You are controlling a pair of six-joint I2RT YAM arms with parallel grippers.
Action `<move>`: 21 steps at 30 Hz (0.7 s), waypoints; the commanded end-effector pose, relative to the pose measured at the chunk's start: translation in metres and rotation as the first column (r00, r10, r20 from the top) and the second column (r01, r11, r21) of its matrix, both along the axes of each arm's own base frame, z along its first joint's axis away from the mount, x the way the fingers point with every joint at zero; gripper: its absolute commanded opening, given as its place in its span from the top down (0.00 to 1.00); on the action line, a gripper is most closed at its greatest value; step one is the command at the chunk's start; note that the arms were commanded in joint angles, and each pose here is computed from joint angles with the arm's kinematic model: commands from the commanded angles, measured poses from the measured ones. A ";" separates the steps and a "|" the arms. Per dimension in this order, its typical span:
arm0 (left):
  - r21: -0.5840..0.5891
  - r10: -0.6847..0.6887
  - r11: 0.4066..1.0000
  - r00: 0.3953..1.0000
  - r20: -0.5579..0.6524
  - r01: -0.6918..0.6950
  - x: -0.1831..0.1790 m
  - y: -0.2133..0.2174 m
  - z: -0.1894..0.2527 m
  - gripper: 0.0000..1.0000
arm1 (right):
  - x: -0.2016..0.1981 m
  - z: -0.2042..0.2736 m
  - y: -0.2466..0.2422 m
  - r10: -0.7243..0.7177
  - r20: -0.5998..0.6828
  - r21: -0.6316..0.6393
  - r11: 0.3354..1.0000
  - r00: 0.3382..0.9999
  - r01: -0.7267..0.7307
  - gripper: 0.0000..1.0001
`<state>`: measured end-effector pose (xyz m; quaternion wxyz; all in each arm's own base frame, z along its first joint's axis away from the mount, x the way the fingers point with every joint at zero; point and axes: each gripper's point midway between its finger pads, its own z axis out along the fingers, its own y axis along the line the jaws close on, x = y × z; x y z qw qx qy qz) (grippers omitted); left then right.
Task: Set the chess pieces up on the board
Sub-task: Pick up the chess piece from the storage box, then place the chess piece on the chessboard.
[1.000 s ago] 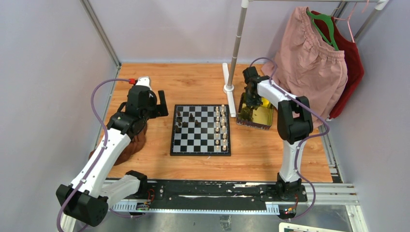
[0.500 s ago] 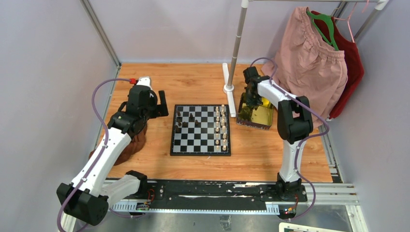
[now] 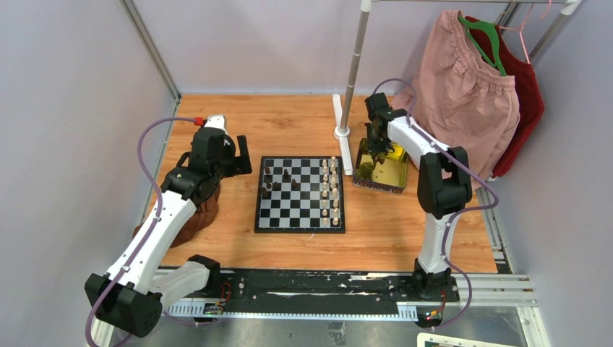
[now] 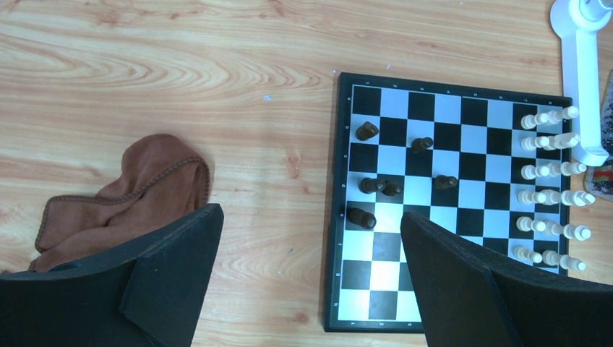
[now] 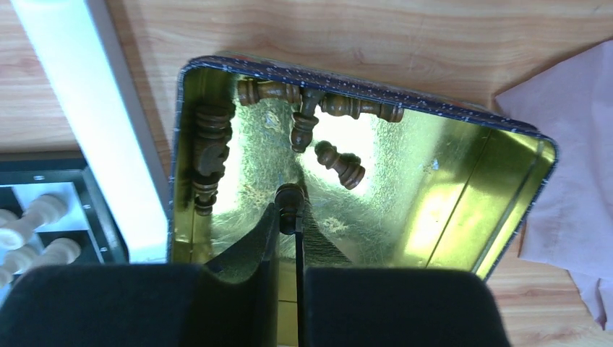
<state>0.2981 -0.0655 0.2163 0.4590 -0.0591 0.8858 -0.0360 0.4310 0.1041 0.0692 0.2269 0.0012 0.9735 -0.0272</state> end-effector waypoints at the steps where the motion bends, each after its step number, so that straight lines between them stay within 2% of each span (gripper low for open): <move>1: -0.013 -0.007 1.000 1.000 0.029 0.007 0.004 -0.001 0.004 0.00 | 0.010 0.044 0.012 0.035 0.105 0.030 0.999 0.994 -0.038 1.00; 15: -0.077 -0.084 0.993 0.996 0.041 0.087 0.005 -0.020 0.003 0.00 | 0.005 0.076 0.023 0.072 0.161 0.057 0.995 0.984 -0.083 1.00; 21: -0.067 -0.047 0.996 0.998 0.047 0.050 0.003 -0.013 0.005 0.00 | -0.007 0.091 0.067 0.230 0.155 0.081 0.966 0.961 -0.244 1.00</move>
